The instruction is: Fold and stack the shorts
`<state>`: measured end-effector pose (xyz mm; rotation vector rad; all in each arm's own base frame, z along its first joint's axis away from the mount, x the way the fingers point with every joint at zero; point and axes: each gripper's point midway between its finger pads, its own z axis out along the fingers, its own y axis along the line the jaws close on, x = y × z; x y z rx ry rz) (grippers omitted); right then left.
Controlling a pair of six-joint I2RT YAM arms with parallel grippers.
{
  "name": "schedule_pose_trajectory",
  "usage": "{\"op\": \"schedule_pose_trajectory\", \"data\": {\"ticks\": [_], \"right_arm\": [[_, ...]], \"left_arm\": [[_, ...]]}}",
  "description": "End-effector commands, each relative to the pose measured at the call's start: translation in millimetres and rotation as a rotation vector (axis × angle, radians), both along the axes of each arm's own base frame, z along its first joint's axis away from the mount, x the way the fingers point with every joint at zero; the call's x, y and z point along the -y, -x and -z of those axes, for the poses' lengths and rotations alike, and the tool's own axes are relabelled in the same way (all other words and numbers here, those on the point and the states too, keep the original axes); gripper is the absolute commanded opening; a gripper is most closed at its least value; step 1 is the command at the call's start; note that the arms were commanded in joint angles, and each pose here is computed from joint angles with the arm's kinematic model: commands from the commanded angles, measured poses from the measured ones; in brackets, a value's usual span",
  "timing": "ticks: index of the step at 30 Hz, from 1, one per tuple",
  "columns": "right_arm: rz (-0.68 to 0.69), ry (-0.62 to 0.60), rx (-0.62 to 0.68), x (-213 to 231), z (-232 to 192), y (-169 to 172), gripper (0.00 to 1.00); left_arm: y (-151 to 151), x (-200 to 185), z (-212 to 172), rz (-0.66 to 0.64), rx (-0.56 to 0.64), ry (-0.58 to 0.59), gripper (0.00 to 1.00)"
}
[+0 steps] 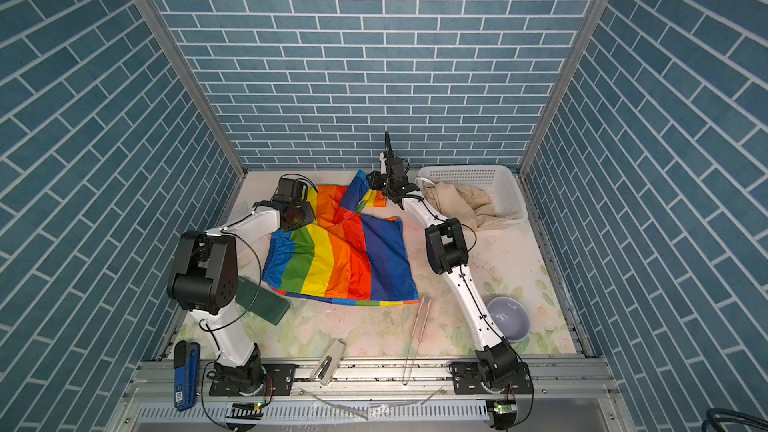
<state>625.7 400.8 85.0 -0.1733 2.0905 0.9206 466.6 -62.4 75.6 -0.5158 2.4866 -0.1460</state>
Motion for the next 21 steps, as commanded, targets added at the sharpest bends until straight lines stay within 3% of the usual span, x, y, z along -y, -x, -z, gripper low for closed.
{"op": "schedule_pose_trajectory", "data": {"ticks": [1,2,8,14,15,18,21], "right_arm": [[-0.004,-0.059,0.06,-6,-37,-3,0.05],[-0.006,-0.051,0.07,-5,-43,-2,0.0],[-0.018,-0.004,0.134,5,-90,8,0.0],[-0.009,0.06,0.094,15,-83,20,0.0],[-0.011,0.07,0.076,15,-77,22,0.03],[-0.012,0.106,0.021,17,-60,27,0.45],[-0.023,0.122,-0.02,14,-44,31,0.6]], "left_arm": [[-5,-1,2,-0.006,0.001,-0.01,0.28],[-4,-1,5,-0.006,-0.005,-0.012,0.28],[1,-6,14,-0.018,-0.025,-0.024,0.27],[12,-13,25,-0.039,-0.049,-0.024,0.25],[13,-14,26,-0.039,-0.05,-0.024,0.25],[15,-14,26,-0.037,-0.05,-0.022,0.25],[15,-13,26,-0.035,-0.051,-0.019,0.26]]}}
